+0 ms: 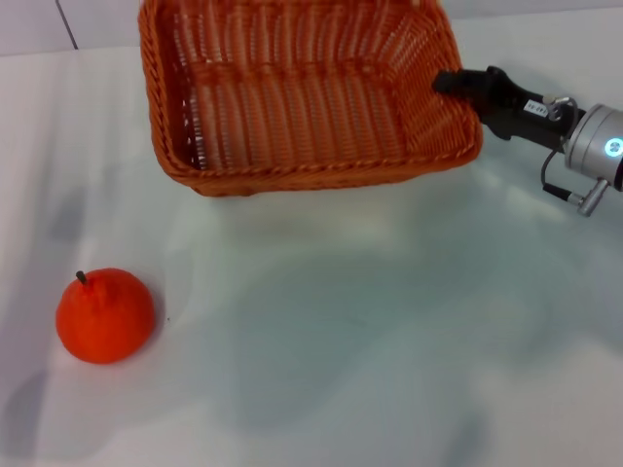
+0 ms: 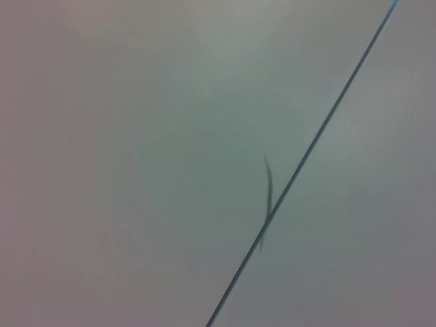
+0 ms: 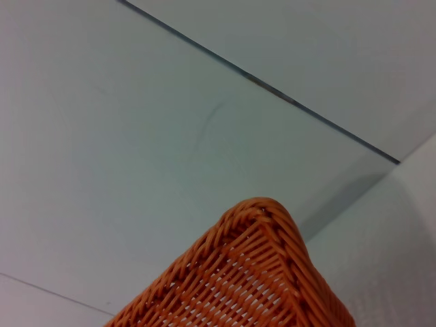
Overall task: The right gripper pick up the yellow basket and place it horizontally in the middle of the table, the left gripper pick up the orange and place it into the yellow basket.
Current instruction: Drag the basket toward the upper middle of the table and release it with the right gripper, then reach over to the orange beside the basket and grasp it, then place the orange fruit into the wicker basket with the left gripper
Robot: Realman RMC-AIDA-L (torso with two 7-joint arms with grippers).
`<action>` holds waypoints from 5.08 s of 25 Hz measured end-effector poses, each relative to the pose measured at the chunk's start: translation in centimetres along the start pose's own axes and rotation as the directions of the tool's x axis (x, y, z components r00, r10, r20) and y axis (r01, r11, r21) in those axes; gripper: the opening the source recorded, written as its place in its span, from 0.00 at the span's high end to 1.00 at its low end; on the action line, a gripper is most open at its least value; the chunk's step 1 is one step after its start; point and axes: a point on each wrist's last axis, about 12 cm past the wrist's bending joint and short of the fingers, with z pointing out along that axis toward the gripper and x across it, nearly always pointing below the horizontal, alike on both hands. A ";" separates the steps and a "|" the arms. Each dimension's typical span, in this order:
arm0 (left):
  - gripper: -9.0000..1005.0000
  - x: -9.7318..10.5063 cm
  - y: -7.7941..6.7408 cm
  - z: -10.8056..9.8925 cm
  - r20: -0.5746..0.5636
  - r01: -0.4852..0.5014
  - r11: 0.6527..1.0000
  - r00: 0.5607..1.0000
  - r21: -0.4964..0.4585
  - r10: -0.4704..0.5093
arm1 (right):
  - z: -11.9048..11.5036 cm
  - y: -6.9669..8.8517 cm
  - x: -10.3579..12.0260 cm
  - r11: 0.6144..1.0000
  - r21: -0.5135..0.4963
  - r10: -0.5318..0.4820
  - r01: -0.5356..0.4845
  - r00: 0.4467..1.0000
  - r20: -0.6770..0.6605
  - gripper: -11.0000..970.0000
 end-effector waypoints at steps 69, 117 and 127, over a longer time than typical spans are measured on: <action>0.10 -2.3 2.0 -8.9 -0.557 -0.036 0.896 0.772 0.443 0.306 | -7.0 0.0 6.8 0.980 0.094 -0.132 0.174 0.931 -0.339 0.34; 0.79 1.7 -3.9 5.5 -0.372 0.006 0.884 0.909 0.467 0.191 | -7.3 0.6 3.5 0.980 0.164 -0.050 0.109 0.943 -0.328 0.35; 0.56 3.5 -5.5 6.8 -0.442 0.035 0.869 0.870 0.493 0.216 | -9.2 1.4 2.6 0.980 0.171 -0.033 0.096 0.941 -0.337 0.35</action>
